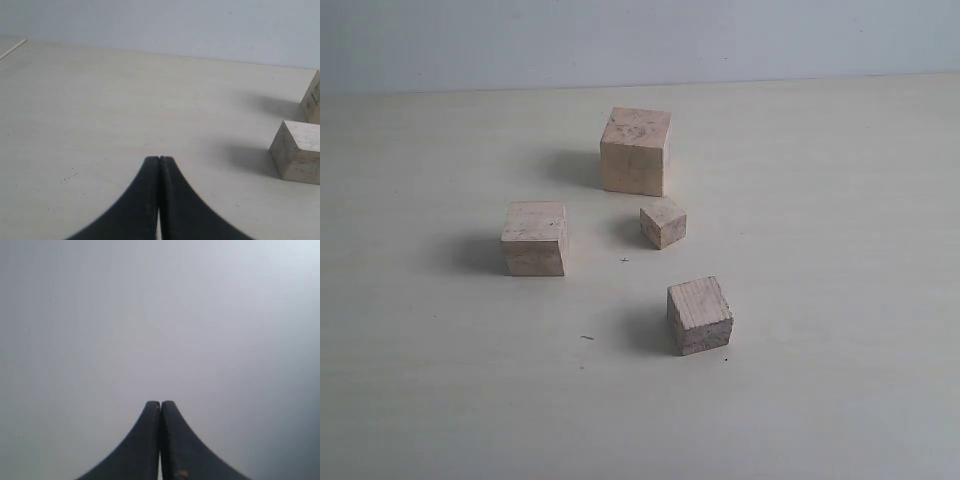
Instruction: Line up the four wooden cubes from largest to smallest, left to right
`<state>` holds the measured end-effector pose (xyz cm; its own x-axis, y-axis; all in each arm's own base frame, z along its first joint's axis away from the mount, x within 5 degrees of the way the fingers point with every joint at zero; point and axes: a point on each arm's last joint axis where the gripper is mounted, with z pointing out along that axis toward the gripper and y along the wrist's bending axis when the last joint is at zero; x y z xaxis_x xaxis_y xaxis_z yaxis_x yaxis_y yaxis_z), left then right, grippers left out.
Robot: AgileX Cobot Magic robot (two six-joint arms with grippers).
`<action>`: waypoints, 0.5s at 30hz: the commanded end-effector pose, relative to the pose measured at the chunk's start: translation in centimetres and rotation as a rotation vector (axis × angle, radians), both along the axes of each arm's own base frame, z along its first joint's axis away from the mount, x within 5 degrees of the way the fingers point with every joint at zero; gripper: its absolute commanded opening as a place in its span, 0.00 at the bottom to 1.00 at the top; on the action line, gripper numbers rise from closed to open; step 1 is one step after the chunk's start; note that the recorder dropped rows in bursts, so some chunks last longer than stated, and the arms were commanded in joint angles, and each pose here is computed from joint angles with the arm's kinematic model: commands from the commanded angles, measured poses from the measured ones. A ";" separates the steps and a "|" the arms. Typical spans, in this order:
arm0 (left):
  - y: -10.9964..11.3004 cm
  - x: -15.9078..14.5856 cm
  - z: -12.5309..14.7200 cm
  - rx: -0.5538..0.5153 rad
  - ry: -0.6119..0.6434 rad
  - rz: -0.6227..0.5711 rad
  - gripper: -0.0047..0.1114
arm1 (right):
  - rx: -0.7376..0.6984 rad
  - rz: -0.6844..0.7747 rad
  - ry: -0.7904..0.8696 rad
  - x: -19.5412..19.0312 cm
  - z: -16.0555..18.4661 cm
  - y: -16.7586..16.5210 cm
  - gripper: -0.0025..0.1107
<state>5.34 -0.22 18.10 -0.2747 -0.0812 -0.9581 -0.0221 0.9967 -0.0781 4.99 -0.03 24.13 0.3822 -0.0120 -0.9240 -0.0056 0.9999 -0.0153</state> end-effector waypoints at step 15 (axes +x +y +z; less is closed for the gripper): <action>0.0 0.0 0.0 0.003 -0.013 -0.005 0.04 | 0.256 0.108 0.231 3.4 12.8 0.4 0.02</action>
